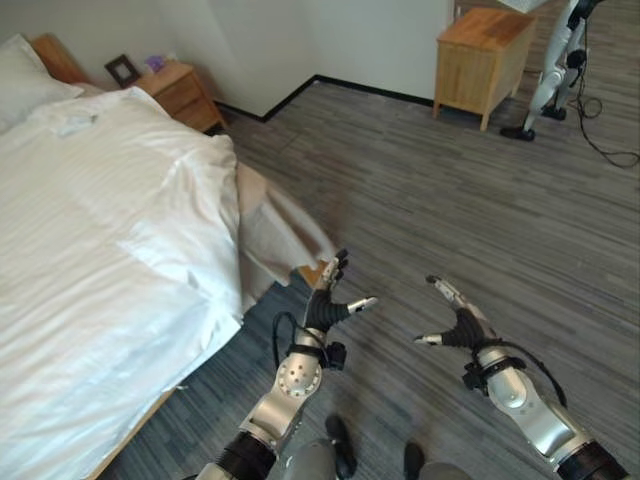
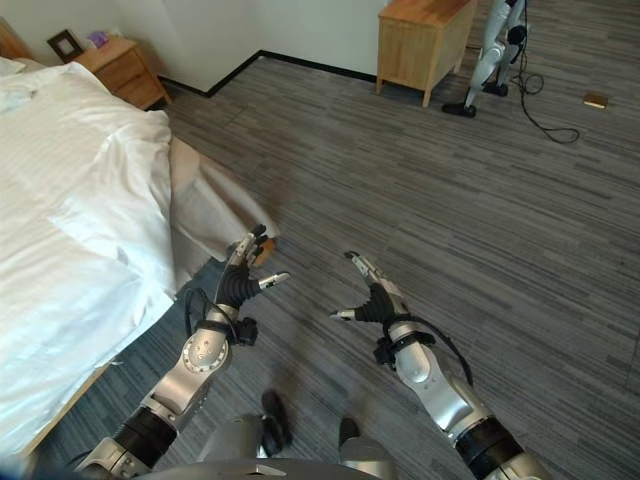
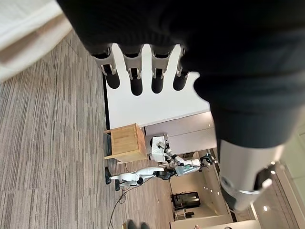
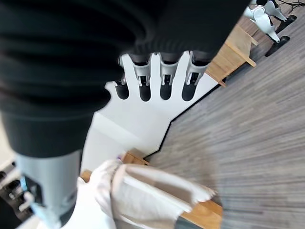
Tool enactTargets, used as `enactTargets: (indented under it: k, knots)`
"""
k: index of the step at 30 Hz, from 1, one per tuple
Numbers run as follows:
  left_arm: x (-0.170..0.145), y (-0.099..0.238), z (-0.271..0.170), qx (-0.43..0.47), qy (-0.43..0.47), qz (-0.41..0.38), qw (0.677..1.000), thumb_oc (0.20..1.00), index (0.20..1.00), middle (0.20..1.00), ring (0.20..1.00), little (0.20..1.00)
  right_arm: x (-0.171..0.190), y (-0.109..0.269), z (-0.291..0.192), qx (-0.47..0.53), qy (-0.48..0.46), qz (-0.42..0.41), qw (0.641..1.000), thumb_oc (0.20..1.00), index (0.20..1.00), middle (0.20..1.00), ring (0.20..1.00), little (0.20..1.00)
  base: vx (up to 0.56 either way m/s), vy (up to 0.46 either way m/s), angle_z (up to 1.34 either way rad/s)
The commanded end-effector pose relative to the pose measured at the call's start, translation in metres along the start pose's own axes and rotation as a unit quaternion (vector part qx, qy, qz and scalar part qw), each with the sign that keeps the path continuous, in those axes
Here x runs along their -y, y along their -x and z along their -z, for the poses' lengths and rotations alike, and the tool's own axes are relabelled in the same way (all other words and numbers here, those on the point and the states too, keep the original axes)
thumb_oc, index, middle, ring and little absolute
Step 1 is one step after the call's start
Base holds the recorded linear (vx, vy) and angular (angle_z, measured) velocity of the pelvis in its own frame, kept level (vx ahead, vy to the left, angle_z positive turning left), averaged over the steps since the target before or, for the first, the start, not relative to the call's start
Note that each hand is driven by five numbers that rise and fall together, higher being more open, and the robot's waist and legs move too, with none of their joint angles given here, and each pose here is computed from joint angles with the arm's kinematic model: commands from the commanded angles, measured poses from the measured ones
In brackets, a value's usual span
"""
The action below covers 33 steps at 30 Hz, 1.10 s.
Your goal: Making the bed.
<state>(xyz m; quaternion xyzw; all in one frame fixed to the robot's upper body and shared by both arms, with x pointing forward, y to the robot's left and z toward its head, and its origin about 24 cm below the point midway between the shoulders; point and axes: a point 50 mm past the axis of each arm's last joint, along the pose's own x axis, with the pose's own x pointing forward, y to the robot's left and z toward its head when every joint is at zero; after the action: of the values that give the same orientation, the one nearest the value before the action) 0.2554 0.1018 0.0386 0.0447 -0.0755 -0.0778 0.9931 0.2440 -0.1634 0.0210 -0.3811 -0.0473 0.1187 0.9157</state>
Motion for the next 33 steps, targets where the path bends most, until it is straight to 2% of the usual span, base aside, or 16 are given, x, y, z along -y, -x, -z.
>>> enactTargets:
  k: [1,7,11,12,13,15,17,24,29,33]
  knots:
    - [0.009,-0.012,-0.022,0.061,0.024,-0.01,0.998,1.0,1.0,1.0,1.0,1.0,0.019,-0.022,-0.032,0.079,0.0,0.044,0.996,1.0,1.0,1.0,1.0,1.0,0.43,0.037,0.18]
    - [0.003,-0.012,-0.024,0.057,0.019,-0.012,0.998,1.0,1.0,1.0,1.0,1.0,-0.004,-0.026,-0.032,0.065,-0.005,0.034,0.997,1.0,1.0,1.0,1.0,1.0,0.38,0.002,-0.09]
    - [0.0,-0.018,-0.029,0.073,0.005,-0.032,0.997,1.0,1.0,1.0,1.0,1.0,-0.003,-0.026,-0.031,0.061,-0.011,0.053,0.997,1.0,1.0,1.0,1.0,1.0,0.29,-0.003,0.51]
    - [-0.01,-0.022,-0.036,0.087,0.002,-0.042,0.995,1.0,1.0,1.0,1.0,1.0,0.041,-0.028,-0.033,0.077,-0.024,0.104,0.991,1.0,1.0,1.0,1.0,1.0,0.35,-0.015,0.79]
    - [-0.009,-0.022,-0.036,0.087,0.004,-0.041,0.995,1.0,1.0,1.0,1.0,1.0,0.043,-0.027,-0.032,0.076,-0.023,0.104,0.991,1.0,1.0,1.0,1.0,1.0,0.39,-0.01,1.07]
    - [-0.01,-0.023,-0.04,0.097,-0.005,-0.026,0.995,1.0,1.0,1.0,1.0,1.0,0.074,-0.018,-0.042,0.108,0.003,0.149,0.983,1.0,1.0,1.0,1.0,1.0,0.29,-0.065,1.68]
    - [-0.008,-0.016,-0.024,0.06,-0.01,-0.007,0.998,1.0,1.0,1.0,1.0,1.0,0.087,-0.004,-0.037,0.093,0.028,0.164,0.982,1.0,1.0,1.0,1.0,1.0,0.58,-0.217,1.96]
    - [-0.021,-0.013,-0.012,0.024,-0.005,-0.002,1.0,1.0,1.0,1.0,1.0,1.0,0.086,-0.007,-0.034,0.076,0.09,0.172,0.978,1.0,1.0,1.0,1.0,1.0,0.4,-0.198,1.6]
    - [-0.015,-0.009,-0.004,0.003,0.007,0.004,1.0,1.0,1.0,1.0,1.0,1.0,0.073,-0.002,-0.015,0.025,0.098,0.159,0.982,1.0,1.0,1.0,1.0,1.0,0.35,-0.204,0.71]
    - [-0.014,-0.013,-0.012,0.023,0.019,0.003,1.0,1.0,1.0,1.0,1.0,1.0,0.082,0.002,-0.008,0.01,0.114,0.172,0.978,1.0,1.0,1.0,1.0,1.0,0.24,-0.199,0.35]
